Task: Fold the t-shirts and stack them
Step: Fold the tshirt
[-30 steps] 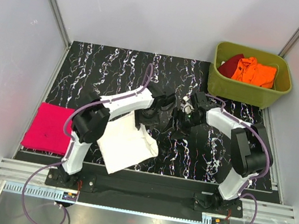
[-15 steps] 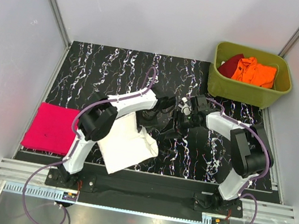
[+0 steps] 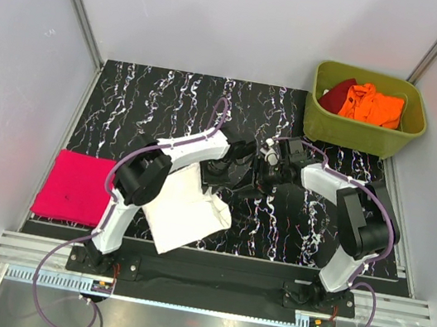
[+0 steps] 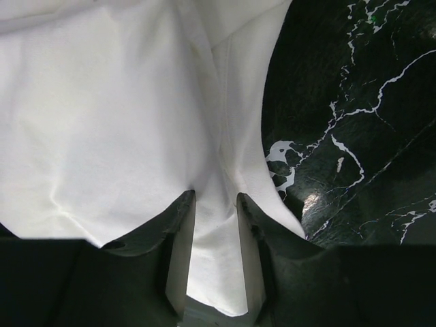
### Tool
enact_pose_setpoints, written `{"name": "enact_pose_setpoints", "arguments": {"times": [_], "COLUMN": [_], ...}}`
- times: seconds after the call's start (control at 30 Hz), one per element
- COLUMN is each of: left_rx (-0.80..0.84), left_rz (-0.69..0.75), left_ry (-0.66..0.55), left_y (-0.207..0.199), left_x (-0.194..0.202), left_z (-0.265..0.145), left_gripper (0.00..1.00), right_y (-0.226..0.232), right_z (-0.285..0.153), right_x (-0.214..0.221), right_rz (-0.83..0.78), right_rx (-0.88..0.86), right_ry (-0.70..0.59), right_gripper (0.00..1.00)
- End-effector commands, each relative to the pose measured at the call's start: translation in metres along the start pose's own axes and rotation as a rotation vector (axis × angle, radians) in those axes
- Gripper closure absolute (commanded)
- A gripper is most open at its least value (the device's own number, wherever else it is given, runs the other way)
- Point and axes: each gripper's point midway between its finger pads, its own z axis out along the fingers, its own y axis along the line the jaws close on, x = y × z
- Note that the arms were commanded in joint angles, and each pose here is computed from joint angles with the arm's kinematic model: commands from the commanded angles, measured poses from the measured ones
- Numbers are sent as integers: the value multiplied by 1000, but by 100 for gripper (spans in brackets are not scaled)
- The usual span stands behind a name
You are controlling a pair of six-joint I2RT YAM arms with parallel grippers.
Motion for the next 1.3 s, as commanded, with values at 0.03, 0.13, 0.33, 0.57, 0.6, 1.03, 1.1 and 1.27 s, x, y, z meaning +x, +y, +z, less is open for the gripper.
{"name": "enact_pose_setpoints", "arguments": {"times": [0.03,0.13,0.33,0.57,0.6,1.03,1.1,1.27], "left_rx": [-9,-10,7,88,97,139,148,162], "left_rz": [23,32,38,49,52,56,49,55], "left_ry": [3,18,-5,-60,-66,-113,-118,-134], "left_y": [3,3,11,17,18,38,39,39], "left_x": [-3,-4,-9,-18,-18,-24,-27,-32], "left_z": [6,11,2,-32,-36,-65,-67,-72], "left_gripper": [67,76,100,100,100,100,100,100], "right_y": [9,5,2,7,9,27,26,12], "right_z": [1,2,9,28,32,92,98,123], "right_x": [-6,-4,-2,-9,-8,-7,-9,3], "right_rz": [-21,-10,14,17,10,5,1,7], "right_rx": [-42,-40,-65,-101,-101,-124,-120,-73], "right_ry": [-12,-12,5,50,61,159,163,195], "right_gripper": [52,52,56,88,95,100,100,100]}}
